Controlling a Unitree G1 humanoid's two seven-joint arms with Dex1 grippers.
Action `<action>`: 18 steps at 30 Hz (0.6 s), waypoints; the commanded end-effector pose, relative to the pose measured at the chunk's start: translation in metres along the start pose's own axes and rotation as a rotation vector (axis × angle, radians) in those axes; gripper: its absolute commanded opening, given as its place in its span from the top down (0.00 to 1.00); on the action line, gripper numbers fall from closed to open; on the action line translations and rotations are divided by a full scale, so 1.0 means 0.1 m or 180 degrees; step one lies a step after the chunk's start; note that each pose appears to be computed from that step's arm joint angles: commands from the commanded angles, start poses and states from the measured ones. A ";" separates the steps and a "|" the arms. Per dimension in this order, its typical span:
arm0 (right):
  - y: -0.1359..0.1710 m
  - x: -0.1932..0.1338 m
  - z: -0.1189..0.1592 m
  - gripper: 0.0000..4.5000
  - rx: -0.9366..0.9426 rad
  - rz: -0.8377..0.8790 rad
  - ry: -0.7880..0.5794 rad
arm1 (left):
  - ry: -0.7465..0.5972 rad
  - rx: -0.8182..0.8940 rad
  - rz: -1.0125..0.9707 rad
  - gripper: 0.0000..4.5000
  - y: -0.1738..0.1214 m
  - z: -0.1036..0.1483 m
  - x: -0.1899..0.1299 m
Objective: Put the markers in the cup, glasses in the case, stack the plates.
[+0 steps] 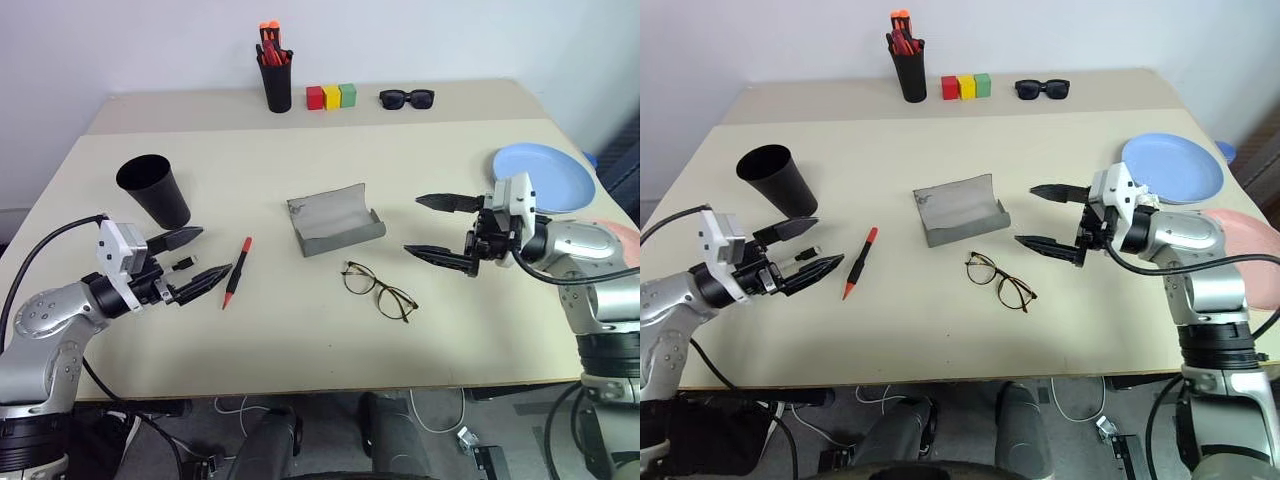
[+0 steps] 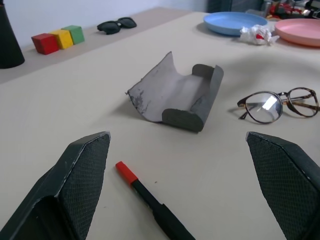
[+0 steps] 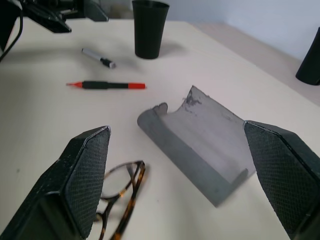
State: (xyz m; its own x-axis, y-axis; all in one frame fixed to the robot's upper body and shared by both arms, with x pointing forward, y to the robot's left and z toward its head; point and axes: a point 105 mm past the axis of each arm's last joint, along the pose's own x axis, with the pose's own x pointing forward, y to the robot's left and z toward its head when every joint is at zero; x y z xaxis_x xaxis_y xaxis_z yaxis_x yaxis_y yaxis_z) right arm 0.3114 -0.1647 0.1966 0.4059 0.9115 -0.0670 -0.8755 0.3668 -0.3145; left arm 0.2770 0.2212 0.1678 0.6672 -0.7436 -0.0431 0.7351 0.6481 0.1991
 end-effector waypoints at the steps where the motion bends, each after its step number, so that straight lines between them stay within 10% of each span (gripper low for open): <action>1: 0.12 0.10 0.13 0.03 -0.0139 0.0034 -0.0154 | 0.0119 0.0222 -0.0025 0.00 0.09 0.05 -0.04; 18: 0.39 0.29 0.19 0.03 -0.0125 -0.0209 -0.0423 | 0.1663 0.0087 -0.0023 0.00 0.84 -0.40 -0.31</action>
State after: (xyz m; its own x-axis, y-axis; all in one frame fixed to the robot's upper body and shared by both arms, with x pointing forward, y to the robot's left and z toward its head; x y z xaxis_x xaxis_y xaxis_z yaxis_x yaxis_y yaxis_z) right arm 0.2897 -0.1251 0.1892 0.4350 0.8994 0.0427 -0.8512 0.4262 -0.3062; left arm 0.3206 0.2996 0.1418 0.6322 -0.5800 -0.5137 0.7448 0.6377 0.1966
